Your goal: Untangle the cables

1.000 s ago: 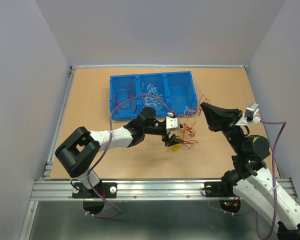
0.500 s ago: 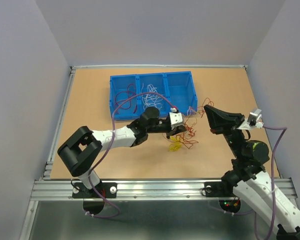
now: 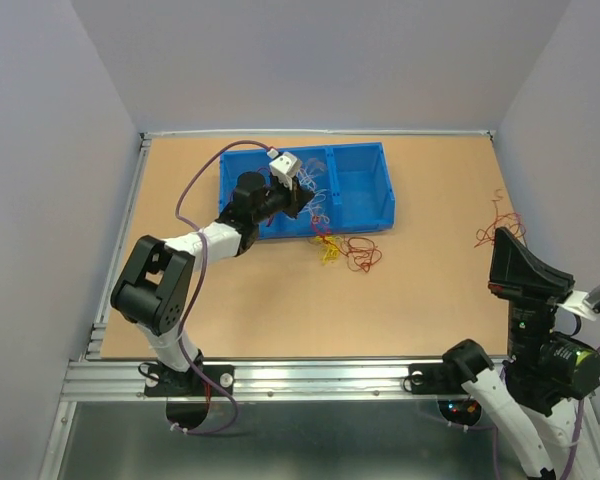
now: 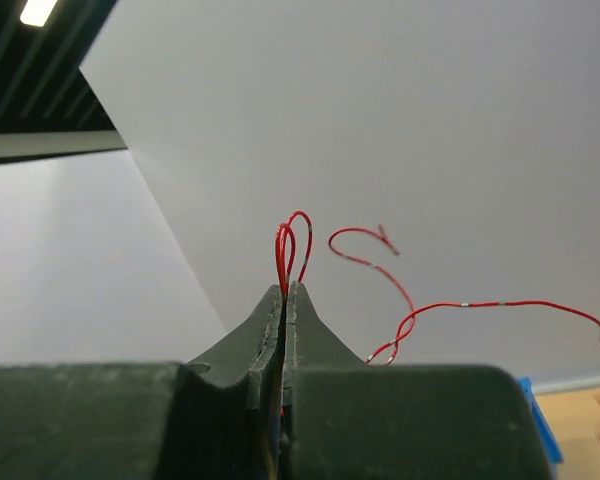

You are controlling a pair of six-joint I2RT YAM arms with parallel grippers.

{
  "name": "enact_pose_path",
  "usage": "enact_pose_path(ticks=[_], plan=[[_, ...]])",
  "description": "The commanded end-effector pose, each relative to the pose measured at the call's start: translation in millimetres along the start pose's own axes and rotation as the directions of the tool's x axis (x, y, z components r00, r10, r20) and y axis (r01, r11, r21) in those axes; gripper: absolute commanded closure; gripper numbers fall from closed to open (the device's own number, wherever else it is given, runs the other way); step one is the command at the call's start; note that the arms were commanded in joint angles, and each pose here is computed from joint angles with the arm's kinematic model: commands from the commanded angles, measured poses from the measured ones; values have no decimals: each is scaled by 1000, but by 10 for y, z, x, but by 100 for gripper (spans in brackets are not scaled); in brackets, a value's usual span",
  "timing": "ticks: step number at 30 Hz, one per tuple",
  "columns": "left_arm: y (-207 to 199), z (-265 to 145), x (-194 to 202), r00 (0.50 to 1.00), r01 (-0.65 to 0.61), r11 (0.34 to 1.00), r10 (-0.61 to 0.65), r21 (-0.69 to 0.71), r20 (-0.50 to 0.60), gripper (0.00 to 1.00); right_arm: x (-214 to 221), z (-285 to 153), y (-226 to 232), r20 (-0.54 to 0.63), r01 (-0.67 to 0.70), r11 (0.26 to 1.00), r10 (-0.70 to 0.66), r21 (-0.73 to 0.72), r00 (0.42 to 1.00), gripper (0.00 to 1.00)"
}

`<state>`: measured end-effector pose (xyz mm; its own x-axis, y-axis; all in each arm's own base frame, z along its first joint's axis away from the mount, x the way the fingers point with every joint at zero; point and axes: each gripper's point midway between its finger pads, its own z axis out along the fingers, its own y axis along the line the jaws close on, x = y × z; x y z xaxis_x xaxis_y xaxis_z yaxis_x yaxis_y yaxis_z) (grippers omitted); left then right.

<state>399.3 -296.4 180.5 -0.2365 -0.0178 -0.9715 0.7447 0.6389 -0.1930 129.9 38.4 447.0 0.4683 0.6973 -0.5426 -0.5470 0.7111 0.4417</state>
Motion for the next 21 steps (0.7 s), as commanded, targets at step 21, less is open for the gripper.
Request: enact_pose_path(ticks=[21], plan=[[-785,-335,-639,970,-168,966,126,197,206,100,1540,561,-143,-441,129,990,-138,-51,887,99]])
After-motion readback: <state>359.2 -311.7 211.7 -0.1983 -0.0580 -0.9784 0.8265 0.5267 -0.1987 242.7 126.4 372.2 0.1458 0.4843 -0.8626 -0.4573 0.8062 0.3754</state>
